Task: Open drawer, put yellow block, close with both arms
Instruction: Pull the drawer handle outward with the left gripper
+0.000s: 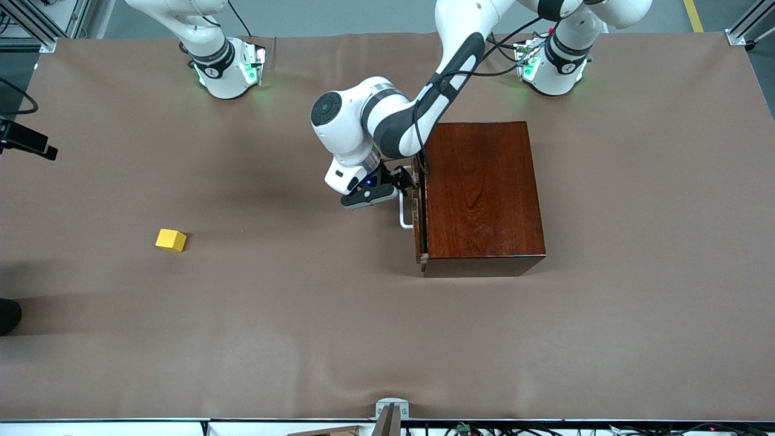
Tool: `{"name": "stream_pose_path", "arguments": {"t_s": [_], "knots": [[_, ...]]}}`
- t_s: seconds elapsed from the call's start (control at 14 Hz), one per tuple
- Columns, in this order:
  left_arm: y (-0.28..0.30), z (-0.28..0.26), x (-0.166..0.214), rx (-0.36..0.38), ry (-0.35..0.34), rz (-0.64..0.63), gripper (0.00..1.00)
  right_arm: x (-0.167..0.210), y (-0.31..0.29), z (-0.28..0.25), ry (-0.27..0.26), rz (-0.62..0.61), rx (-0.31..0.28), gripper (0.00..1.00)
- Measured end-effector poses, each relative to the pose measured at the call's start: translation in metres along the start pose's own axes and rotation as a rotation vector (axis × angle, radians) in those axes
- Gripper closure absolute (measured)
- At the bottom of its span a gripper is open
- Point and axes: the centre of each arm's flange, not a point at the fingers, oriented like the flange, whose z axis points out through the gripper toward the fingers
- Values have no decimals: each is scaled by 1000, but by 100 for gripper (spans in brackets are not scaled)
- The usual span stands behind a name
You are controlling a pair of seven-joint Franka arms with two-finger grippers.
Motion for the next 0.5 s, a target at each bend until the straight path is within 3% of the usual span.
{"name": "stream_pose_path", "arguments": {"t_s": [0.14,0.5], "knots": [[16,-11,-8,-101,21,-43,0,2,7,3,-5,12,1,0],[24,-17,-11,-167,27,-139,0,15,10,18,-14,18,1,0]]}}
